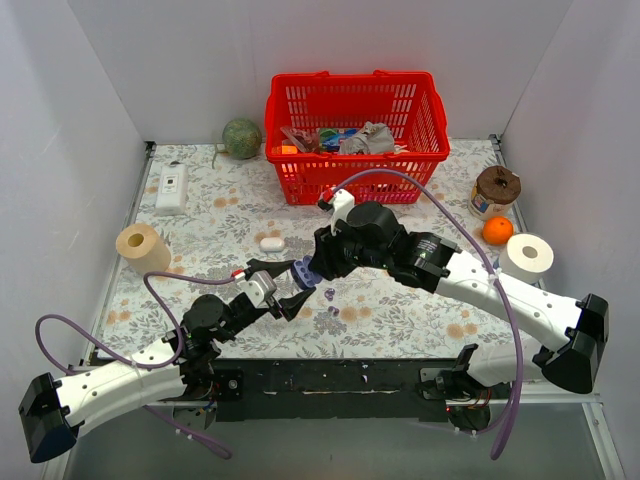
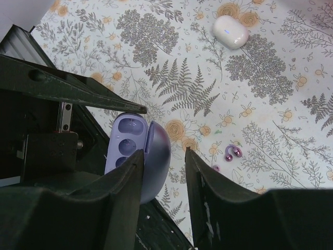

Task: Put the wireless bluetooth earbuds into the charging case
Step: Open the charging case, then pick up the earbud from the center of the board.

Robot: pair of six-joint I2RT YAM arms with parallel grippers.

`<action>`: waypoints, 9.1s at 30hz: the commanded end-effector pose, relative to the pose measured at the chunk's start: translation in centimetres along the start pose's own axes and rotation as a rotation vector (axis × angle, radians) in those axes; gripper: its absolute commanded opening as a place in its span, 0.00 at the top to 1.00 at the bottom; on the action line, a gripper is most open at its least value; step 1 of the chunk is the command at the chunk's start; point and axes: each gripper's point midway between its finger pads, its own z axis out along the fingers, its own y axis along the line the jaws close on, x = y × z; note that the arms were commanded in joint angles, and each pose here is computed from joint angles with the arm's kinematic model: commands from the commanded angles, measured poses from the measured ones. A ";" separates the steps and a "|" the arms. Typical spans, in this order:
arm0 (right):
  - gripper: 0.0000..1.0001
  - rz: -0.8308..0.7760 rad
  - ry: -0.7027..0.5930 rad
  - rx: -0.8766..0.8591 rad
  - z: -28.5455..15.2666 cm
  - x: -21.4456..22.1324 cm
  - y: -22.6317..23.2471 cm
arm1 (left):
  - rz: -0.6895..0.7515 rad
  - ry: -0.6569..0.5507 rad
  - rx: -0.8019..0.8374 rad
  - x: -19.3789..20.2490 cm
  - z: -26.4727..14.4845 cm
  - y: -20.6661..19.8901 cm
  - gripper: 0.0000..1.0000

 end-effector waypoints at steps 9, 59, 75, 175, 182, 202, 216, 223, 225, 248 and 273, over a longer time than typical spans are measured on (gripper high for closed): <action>0.81 -0.007 -0.036 -0.022 0.3 -1.0 0.4 | -0.002 -0.057 -0.003 -1.8 0.2 0.1 1.00; 0.99 -0.746 -0.265 0.253 -9.6 -5.2 3.4 | -0.261 0.013 0.258 -8.2 3.0 -4.1 0.02; 0.99 -0.747 -0.250 0.237 -8.8 -4.1 3.8 | -0.265 0.020 0.275 -7.8 4.2 -4.4 0.07; 0.99 -0.842 -0.210 0.223 -8.5 -3.8 5.2 | -0.269 0.097 0.349 -5.6 3.8 -5.8 0.37; 0.99 -0.842 -0.206 0.225 -8.2 -3.6 5.2 | -0.274 0.082 0.351 -6.1 3.8 -5.8 0.36; 0.99 -0.848 -0.201 0.224 -8.1 -3.3 5.2 | -0.275 0.086 0.388 -6.0 3.8 -6.4 0.81; 0.65 -0.752 -0.258 0.179 -8.8 -4.4 6.4 | -0.261 0.012 0.355 -6.0 3.0 -5.9 1.00; 0.34 -0.570 -0.403 0.124 -12.3 -7.8 7.2 | -0.231 -0.095 0.317 -6.8 1.7 -5.1 1.00; 0.33 -0.500 -0.439 0.108 -13.0 -8.5 7.0 | -0.214 -0.172 0.303 -8.0 0.9 -4.7 1.00; 0.51 0.011 -0.108 0.256 -2.7 5.0 -6.6 | -0.301 -0.374 0.276 -8.6 -6.7 -4.3 1.00; 0.49 -0.081 0.247 0.117 6.5 15.9 -7.0 | -0.276 -0.227 0.248 -7.0 -5.0 -4.0 1.00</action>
